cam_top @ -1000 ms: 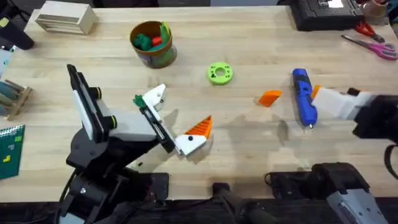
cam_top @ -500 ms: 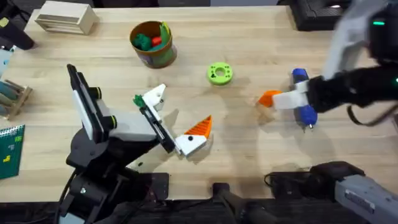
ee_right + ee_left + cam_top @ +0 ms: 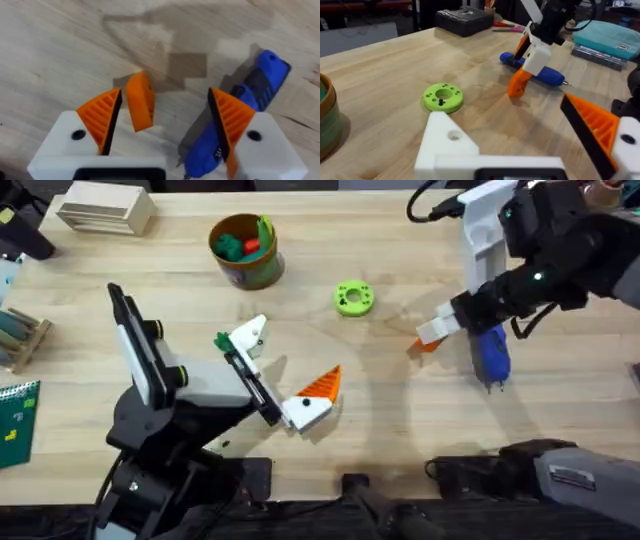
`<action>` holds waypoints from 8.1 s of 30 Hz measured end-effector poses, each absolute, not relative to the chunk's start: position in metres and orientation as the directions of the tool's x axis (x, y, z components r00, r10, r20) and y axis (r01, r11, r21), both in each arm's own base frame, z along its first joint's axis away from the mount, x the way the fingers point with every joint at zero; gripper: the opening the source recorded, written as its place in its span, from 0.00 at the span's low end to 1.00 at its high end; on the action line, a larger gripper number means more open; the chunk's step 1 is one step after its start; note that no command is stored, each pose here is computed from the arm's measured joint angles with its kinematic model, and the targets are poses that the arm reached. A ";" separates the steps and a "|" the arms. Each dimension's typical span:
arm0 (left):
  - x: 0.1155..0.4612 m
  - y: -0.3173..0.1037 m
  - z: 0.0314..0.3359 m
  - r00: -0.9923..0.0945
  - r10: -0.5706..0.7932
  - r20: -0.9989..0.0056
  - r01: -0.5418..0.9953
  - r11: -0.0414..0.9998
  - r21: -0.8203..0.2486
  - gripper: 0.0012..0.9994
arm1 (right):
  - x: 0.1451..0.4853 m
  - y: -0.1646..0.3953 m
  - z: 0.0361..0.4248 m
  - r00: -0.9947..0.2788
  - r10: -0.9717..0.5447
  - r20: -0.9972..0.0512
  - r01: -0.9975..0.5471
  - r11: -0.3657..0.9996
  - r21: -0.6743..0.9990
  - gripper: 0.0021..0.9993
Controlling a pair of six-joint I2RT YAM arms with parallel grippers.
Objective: Pick up the gripper from the table and insert it into the empty holder that is missing its gripper. Then pick up a screw, insert it into the mounting hole, and use the screwdriver to tighten it. Finally, clean up the table by picking up the vegetable and placing it into the bucket.
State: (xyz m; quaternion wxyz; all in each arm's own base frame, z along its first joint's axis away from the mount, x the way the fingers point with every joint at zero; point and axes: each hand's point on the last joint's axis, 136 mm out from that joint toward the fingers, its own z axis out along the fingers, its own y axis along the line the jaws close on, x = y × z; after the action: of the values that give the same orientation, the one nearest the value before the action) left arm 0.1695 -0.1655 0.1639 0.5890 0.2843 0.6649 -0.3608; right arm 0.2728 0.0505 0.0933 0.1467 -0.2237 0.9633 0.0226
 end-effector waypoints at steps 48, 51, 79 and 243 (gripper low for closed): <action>0.170 -0.166 0.164 -0.144 -0.047 -0.988 0.803 0.578 -0.145 0.99 | 0.254 0.067 0.105 -0.666 -0.683 -0.298 -0.703 0.709 -0.055 0.02; 0.170 -0.166 0.164 -0.144 -0.047 -0.988 0.803 0.578 -0.145 0.99 | 0.256 0.065 0.126 -0.668 -0.643 -0.373 -0.667 0.741 -0.083 0.02; 0.170 -0.166 0.164 -0.144 -0.047 -0.988 0.803 0.578 -0.145 0.99 | 0.250 0.271 0.164 -0.987 -0.126 -0.098 -0.122 0.200 0.972 0.02; 0.160 -0.172 0.163 -0.176 -0.053 -0.983 0.834 0.523 -0.178 0.99 | 0.278 0.340 0.141 -0.989 -0.134 -0.053 -0.087 0.261 0.962 0.62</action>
State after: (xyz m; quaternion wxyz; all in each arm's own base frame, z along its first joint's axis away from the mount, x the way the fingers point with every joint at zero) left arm 0.1604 -0.1718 0.1632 0.5698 0.2954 0.6608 -0.3890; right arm 0.2780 0.3402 0.1406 -0.0196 -0.0698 0.7937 0.6040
